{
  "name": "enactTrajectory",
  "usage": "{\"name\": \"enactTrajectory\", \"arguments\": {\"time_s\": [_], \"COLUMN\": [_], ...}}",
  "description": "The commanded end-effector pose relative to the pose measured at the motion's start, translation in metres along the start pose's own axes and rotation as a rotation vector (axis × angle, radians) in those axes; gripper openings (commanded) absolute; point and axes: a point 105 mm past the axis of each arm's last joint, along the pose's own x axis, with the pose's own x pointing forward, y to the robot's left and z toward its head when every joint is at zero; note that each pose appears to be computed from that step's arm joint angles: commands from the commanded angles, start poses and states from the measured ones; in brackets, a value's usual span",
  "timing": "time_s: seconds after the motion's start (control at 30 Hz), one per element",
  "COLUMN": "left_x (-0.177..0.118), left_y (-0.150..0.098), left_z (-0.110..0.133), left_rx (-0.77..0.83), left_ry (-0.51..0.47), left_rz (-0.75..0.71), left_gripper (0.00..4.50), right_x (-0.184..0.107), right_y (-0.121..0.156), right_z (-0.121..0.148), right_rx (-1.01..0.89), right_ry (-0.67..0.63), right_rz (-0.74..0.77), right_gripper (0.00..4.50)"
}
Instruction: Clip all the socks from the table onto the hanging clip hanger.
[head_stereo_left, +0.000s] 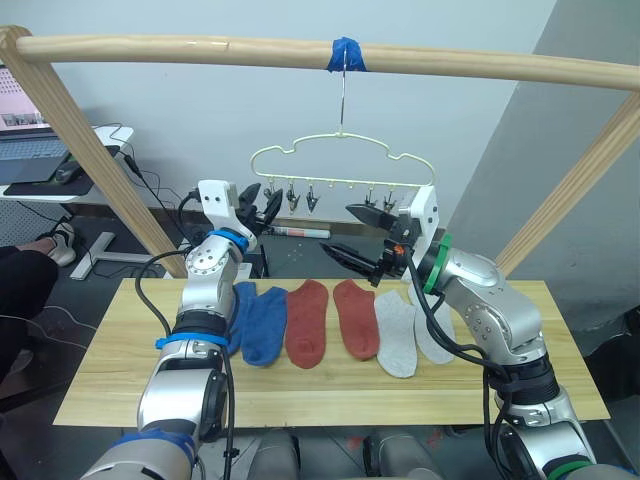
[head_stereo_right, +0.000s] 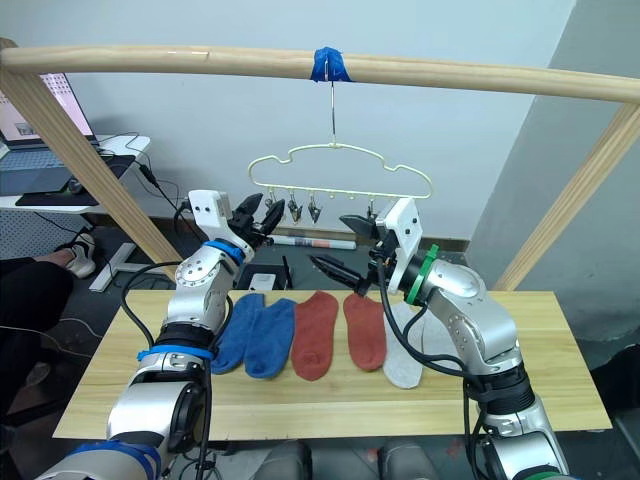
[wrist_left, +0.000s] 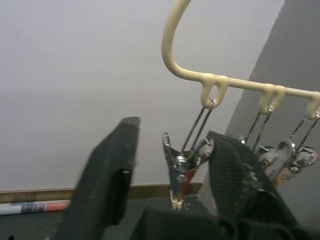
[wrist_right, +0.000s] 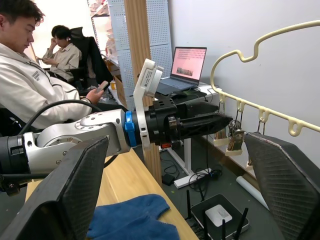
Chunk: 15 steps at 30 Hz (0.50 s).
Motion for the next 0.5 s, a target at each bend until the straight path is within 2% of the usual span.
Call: {"name": "enactTrajectory", "arguments": {"time_s": [0.03, 0.1, 0.17, 0.23, 0.3, 0.37, 0.5], "left_x": [0.007, 0.008, 0.008, 0.008, 0.006, 0.004, -0.003], "left_y": [-0.005, -0.007, -0.007, -0.006, -0.004, 0.000, 0.007], "left_z": [0.019, 0.020, 0.021, 0.023, 0.024, 0.025, 0.018], "left_rx": [0.001, -0.002, 0.000, 0.012, 0.026, 0.021, 0.014], "left_ry": [-0.076, -0.081, -0.085, -0.090, -0.089, -0.081, 0.013], "left_rz": [-0.030, -0.036, -0.036, -0.034, -0.032, -0.018, -0.038], "left_gripper": [1.20, 0.67, 0.32, 0.06, 0.01, 0.01, 0.01], "right_x": [0.000, 0.000, -0.001, -0.001, -0.004, -0.012, -0.051], "right_y": [0.004, 0.003, 0.003, 0.001, -0.001, -0.010, -0.044], "right_z": [0.020, 0.020, 0.019, 0.018, 0.013, -0.002, -0.062], "right_rx": [-0.027, -0.024, -0.023, -0.021, -0.015, -0.012, 0.005], "right_ry": [-0.062, -0.062, -0.060, -0.054, -0.038, 0.021, 0.257], "right_rz": [0.013, 0.010, 0.007, 0.000, -0.014, -0.069, -0.310], "right_gripper": [4.50, 4.50, 4.50, 4.50, 4.50, 4.50, 4.50]}}
